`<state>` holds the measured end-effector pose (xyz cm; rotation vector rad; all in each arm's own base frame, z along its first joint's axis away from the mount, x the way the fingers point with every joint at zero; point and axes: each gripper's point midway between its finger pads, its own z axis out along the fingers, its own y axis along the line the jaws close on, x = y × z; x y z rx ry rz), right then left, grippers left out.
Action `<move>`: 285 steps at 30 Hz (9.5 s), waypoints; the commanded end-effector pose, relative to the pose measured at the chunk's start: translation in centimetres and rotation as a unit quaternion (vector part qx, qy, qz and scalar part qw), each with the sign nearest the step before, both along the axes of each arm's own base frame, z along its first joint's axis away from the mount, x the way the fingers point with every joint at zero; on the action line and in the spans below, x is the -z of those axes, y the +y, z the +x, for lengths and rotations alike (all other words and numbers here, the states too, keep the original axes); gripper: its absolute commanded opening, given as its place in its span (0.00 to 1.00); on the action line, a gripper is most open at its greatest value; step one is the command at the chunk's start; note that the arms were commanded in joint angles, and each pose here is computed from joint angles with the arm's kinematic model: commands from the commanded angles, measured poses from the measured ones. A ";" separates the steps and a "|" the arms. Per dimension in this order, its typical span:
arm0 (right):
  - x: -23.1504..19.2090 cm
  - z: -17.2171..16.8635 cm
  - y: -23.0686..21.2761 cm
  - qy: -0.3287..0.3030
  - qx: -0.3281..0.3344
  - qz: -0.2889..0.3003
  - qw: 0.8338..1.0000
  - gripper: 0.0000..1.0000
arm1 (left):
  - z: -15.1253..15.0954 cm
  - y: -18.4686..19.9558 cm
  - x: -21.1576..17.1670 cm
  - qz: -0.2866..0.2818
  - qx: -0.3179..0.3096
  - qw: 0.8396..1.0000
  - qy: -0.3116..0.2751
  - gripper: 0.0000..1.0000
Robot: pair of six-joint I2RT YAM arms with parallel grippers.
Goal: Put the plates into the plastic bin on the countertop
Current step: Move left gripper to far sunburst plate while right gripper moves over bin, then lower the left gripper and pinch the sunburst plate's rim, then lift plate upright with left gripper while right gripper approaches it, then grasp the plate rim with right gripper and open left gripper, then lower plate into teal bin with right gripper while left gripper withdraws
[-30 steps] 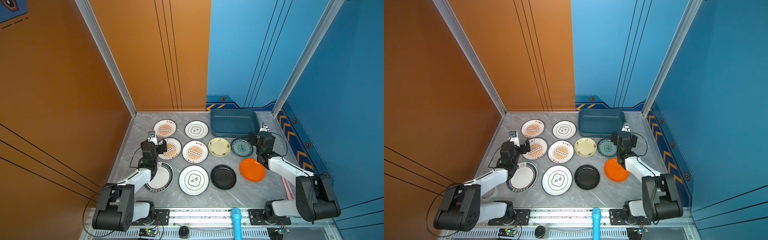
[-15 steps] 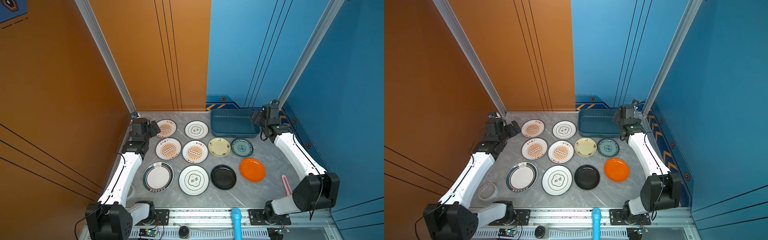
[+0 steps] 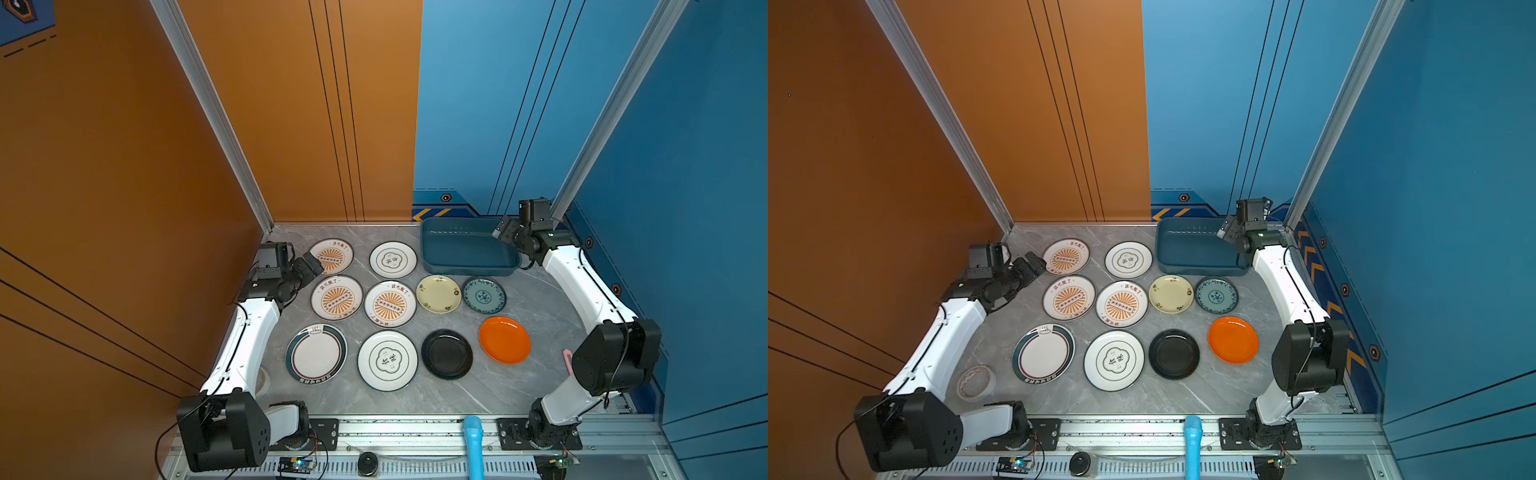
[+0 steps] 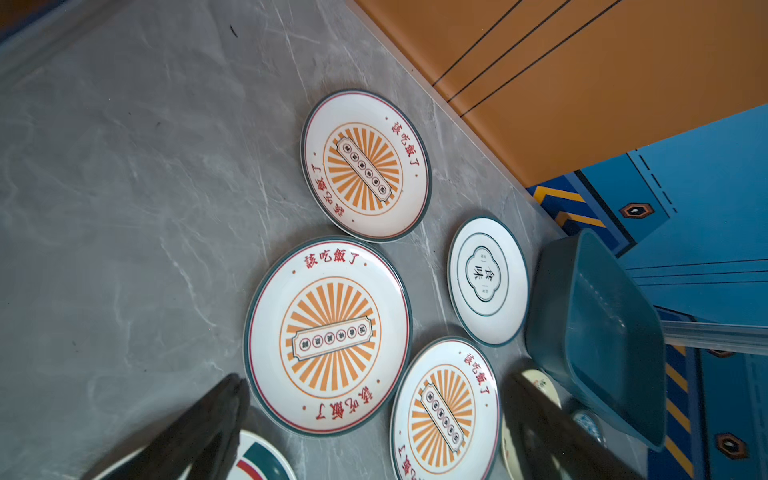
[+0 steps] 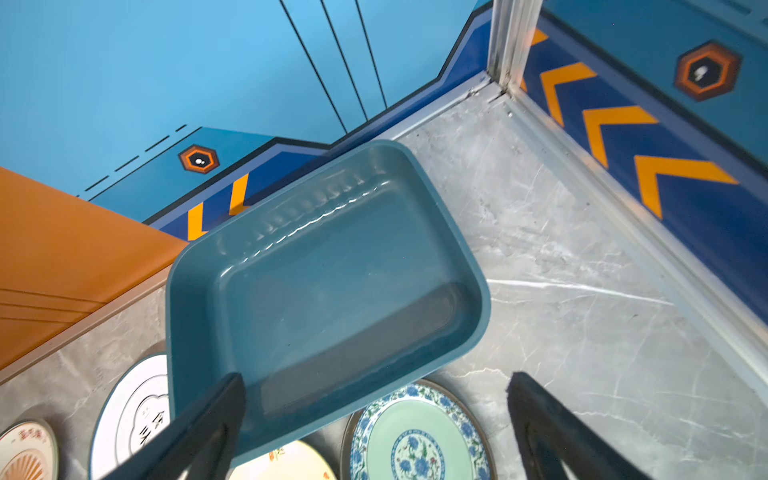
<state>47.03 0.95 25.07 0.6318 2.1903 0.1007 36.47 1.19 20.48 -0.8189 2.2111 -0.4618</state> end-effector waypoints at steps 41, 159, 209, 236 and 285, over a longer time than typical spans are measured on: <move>2.6 2.6 3.3 0.041 -0.069 0.089 0.993 0.90 | -0.4 1.0 15.2 -0.105 0.102 0.979 0.143 0.64; 0.2 2.0 25.2 0.050 -0.437 0.323 0.838 0.80 | 13.1 -22.1 -6.8 -0.233 0.270 0.927 -0.113 0.00; 2.6 4.7 22.5 0.055 -0.392 0.341 0.852 0.31 | 14.9 -27.4 -4.1 -0.263 0.319 0.907 -0.077 0.00; 2.7 7.5 16.1 0.032 -0.307 0.317 0.897 0.00 | 14.5 -27.4 -3.8 -0.228 0.314 0.919 -0.069 0.37; 19.8 11.9 8.7 0.190 -0.111 0.322 0.921 0.01 | 6.1 -17.3 3.3 -0.047 0.255 0.961 0.093 0.98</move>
